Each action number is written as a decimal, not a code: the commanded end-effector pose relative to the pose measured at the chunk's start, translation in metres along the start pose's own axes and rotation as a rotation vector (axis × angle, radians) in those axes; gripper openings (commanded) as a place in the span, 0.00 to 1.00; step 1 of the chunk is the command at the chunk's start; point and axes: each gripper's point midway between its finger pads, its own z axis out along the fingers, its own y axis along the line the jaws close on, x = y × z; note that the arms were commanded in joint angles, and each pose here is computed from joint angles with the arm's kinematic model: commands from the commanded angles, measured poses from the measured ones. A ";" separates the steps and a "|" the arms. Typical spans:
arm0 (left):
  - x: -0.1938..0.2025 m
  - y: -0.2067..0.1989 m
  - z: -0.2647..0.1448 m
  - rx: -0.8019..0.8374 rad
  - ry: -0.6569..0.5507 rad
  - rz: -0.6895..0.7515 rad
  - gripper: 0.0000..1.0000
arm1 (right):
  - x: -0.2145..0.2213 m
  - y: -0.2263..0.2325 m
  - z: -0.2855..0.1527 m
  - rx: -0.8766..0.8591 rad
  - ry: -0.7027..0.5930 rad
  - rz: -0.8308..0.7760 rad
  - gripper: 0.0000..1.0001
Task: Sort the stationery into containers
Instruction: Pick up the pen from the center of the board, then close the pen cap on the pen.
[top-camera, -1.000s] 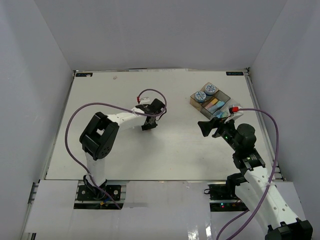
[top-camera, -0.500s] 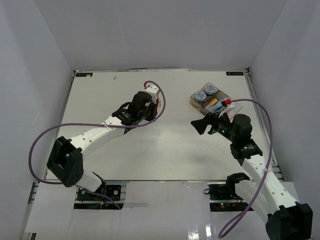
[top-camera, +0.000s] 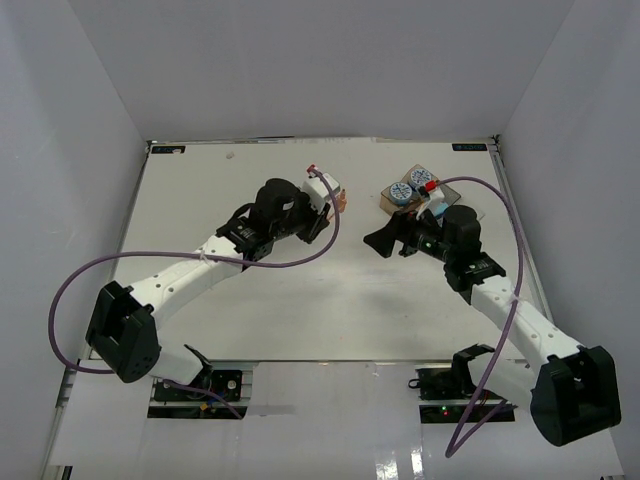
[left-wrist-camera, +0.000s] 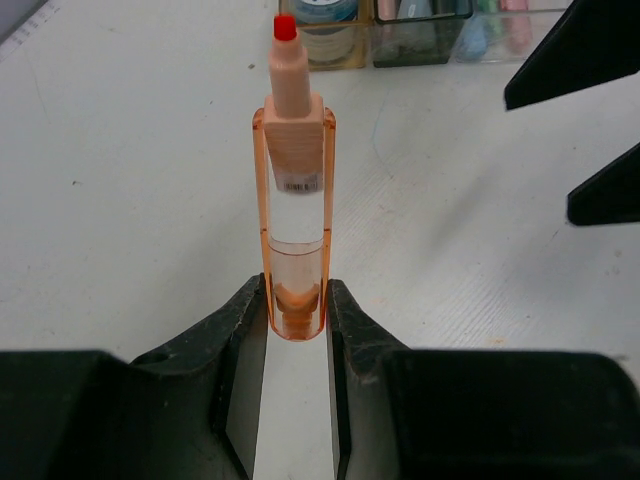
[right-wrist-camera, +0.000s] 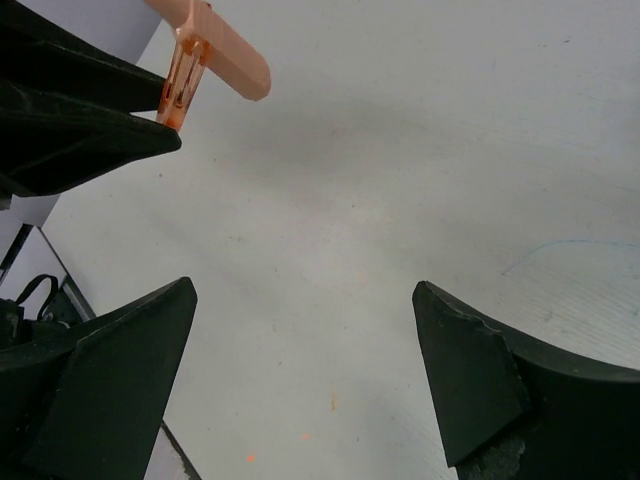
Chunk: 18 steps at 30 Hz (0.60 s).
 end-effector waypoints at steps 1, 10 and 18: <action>-0.048 -0.011 -0.015 0.074 -0.127 0.039 0.26 | -0.015 0.026 0.012 -0.083 -0.051 -0.048 0.95; -0.066 -0.028 -0.033 0.157 -0.184 0.010 0.28 | -0.008 0.035 0.040 -0.127 -0.073 -0.035 0.95; -0.059 -0.039 -0.041 0.202 -0.192 -0.032 0.28 | -0.017 0.045 0.053 -0.151 -0.192 -0.055 0.95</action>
